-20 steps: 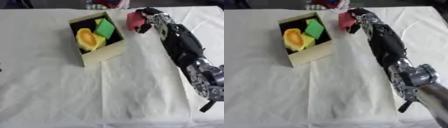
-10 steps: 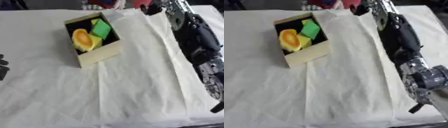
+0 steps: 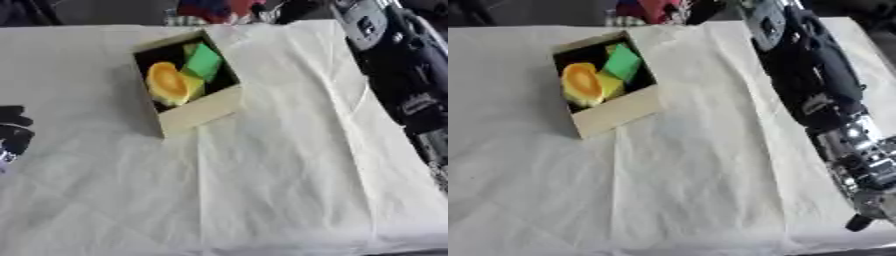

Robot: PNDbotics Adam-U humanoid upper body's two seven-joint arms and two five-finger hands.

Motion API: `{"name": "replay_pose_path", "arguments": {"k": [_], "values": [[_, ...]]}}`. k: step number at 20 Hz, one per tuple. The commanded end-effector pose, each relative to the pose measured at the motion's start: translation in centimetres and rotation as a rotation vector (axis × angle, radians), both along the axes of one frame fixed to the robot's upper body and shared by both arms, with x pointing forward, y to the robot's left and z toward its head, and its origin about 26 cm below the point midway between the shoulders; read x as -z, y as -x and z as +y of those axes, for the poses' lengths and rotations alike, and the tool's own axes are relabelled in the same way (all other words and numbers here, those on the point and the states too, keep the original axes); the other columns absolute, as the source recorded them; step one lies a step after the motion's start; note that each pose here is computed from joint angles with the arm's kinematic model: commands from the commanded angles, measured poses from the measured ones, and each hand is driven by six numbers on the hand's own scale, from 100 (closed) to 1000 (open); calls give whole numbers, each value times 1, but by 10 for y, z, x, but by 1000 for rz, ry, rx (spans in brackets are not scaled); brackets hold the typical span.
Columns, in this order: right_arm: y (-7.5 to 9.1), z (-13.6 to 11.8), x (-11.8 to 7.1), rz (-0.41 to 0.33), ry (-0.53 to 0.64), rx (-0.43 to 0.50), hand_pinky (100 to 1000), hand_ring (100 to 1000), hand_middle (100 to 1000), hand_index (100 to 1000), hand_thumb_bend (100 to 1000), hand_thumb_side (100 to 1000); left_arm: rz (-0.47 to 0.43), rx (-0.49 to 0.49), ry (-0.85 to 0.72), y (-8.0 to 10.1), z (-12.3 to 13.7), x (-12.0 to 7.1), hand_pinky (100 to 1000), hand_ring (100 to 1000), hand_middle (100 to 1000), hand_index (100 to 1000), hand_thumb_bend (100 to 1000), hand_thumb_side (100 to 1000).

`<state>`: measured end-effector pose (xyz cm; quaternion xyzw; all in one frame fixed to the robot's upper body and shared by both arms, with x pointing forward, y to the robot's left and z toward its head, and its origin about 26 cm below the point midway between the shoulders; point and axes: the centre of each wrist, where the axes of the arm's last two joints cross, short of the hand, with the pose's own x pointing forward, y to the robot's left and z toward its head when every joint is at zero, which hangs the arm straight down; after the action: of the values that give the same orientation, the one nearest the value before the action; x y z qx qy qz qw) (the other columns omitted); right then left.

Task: Pick up objects on the table and place them in the box.

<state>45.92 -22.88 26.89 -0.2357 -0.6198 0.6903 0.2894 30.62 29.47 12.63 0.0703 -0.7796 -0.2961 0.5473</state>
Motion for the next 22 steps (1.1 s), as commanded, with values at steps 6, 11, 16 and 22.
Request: {"name": "replay_pose_path", "arguments": {"k": [6,11,16,22], "values": [[8,40,15,167,254,-160,826,791,735,833,273,447,-18,-14,-28,2,6,-7,853,671,667,834,449,631],[4,49,23,126,317,-106,827,805,767,879,312,493,-17,-13,-24,2,5,-6,853,671,667,834,451,631],[-5,46,30,40,369,17,837,839,839,981,382,556,-14,-14,-21,2,5,-5,853,670,666,833,451,631],[-9,39,26,-103,381,152,860,908,980,1000,463,633,-10,-17,-19,2,5,-4,853,669,668,833,453,630]]}}
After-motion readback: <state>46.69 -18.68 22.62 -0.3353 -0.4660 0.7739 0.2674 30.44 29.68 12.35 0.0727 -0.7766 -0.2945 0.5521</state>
